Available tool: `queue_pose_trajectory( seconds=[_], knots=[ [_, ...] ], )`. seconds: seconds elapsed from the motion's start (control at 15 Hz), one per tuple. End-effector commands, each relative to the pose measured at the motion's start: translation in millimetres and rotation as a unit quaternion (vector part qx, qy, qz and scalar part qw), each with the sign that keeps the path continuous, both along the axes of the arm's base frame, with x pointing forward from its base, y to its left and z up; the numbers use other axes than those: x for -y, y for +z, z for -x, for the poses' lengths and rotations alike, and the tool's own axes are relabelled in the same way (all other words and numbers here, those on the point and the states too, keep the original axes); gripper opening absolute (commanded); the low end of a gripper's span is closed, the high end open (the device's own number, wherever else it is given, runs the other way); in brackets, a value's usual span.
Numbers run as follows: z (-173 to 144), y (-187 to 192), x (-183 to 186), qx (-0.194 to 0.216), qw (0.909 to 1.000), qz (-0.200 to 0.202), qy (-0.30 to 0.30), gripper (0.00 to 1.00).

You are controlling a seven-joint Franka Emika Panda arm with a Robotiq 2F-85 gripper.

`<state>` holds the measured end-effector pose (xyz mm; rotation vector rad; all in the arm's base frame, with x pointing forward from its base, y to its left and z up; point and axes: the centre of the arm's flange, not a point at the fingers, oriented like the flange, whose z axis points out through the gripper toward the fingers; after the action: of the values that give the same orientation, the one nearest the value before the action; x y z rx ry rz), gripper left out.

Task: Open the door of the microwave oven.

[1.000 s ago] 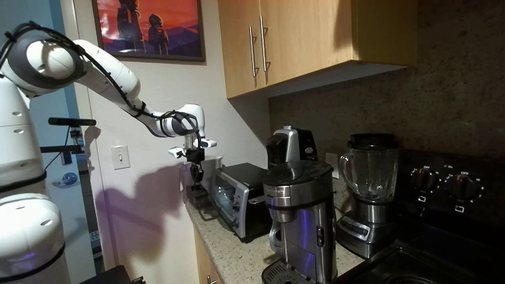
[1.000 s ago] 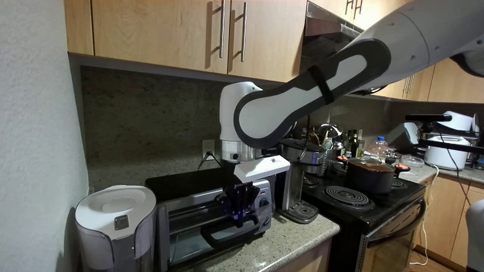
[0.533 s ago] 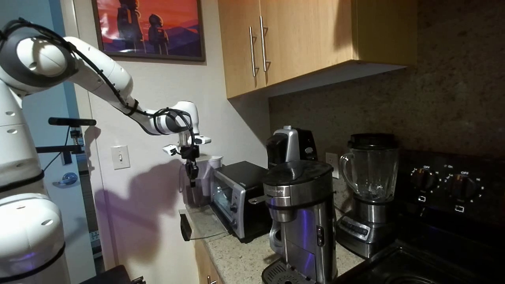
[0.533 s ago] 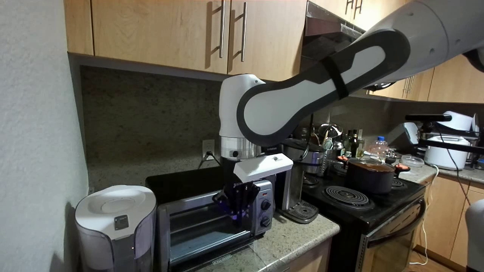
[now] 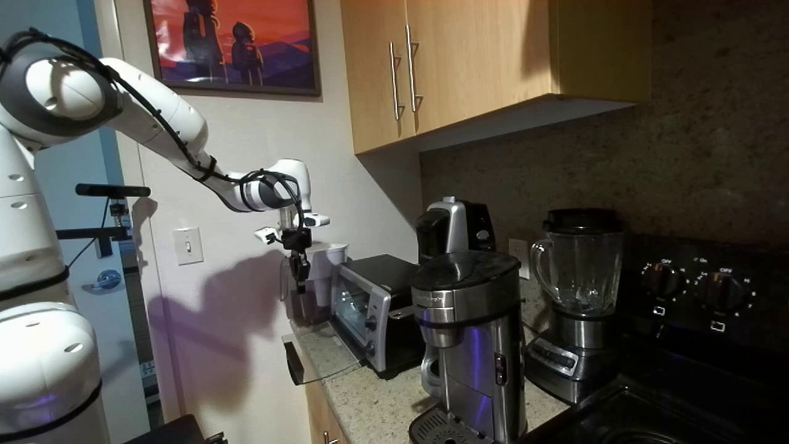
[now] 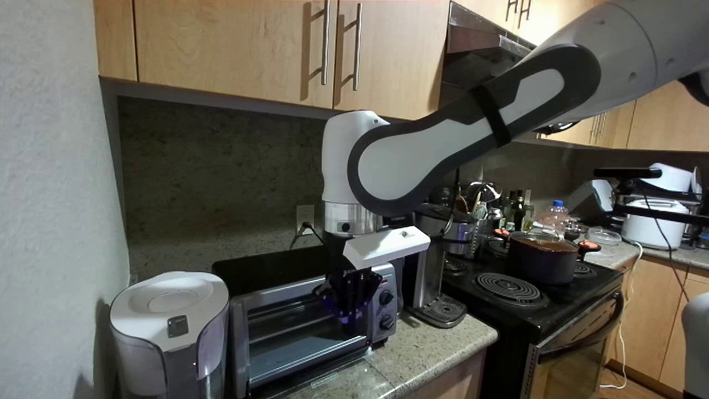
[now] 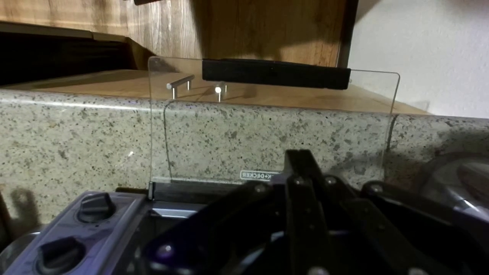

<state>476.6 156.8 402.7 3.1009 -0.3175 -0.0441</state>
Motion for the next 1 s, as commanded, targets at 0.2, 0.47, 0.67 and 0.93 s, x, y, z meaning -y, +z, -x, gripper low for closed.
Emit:
queue_pose_trajectory(
  seconds=[0.2,0.47,0.67,0.93],
  knots=[
    [7.7,6.4,11.8,0.012,0.9998,-0.009,-0.011,0.03],
    [-2.2,4.3,8.1,0.002,0.9999,-0.010,-0.008,0.11],
    [-2.1,6.0,8.7,0.004,0.9999,-0.012,-0.008,0.28],
    [-2.0,6.1,8.7,0.004,0.9999,-0.012,-0.008,0.28]
  ],
)
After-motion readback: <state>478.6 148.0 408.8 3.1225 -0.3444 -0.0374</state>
